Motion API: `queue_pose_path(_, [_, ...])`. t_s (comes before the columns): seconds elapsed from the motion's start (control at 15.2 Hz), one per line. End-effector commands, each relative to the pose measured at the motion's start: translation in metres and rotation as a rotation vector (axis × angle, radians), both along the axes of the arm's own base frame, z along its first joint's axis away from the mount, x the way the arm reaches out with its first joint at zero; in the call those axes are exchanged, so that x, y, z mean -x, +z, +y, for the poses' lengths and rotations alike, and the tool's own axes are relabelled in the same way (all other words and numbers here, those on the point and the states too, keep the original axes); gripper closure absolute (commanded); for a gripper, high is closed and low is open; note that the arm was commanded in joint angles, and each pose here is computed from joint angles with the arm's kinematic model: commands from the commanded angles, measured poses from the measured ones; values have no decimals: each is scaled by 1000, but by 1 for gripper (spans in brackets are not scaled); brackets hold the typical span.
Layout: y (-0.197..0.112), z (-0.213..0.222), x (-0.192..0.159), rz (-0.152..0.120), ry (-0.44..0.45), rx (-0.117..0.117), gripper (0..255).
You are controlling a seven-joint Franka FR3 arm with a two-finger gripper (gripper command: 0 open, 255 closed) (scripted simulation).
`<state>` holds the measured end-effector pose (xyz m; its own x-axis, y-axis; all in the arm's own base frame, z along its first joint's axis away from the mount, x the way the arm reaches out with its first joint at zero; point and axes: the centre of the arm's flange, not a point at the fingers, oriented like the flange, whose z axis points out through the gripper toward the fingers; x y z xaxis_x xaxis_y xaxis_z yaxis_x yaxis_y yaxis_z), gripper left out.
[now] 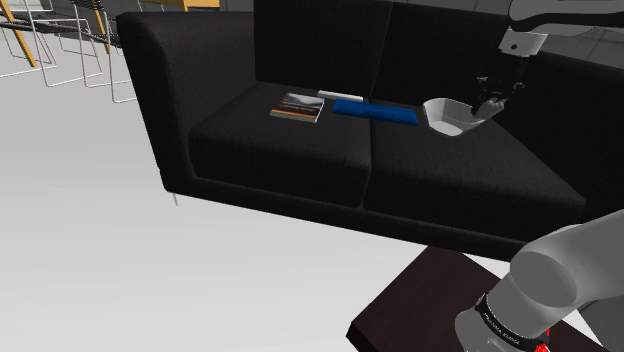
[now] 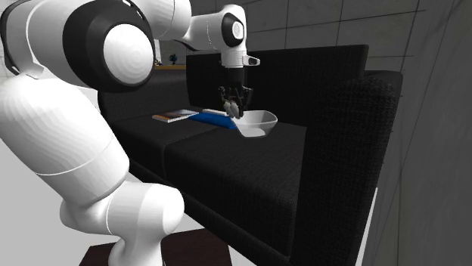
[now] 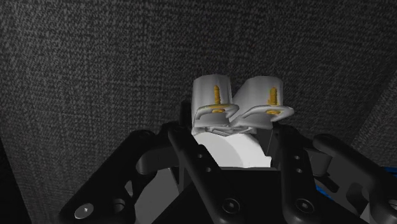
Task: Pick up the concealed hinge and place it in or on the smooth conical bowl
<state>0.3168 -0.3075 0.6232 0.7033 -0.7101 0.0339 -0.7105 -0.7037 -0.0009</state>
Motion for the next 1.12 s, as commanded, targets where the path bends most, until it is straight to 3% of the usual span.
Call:
queue_pose_path(0.0, [12, 1, 0, 0, 0, 0, 255])
queue_pose_path(0.33, [36, 1, 0, 0, 0, 0, 255])
queue_pose_path(1.06, [35, -99, -105, 0, 0, 0, 255])
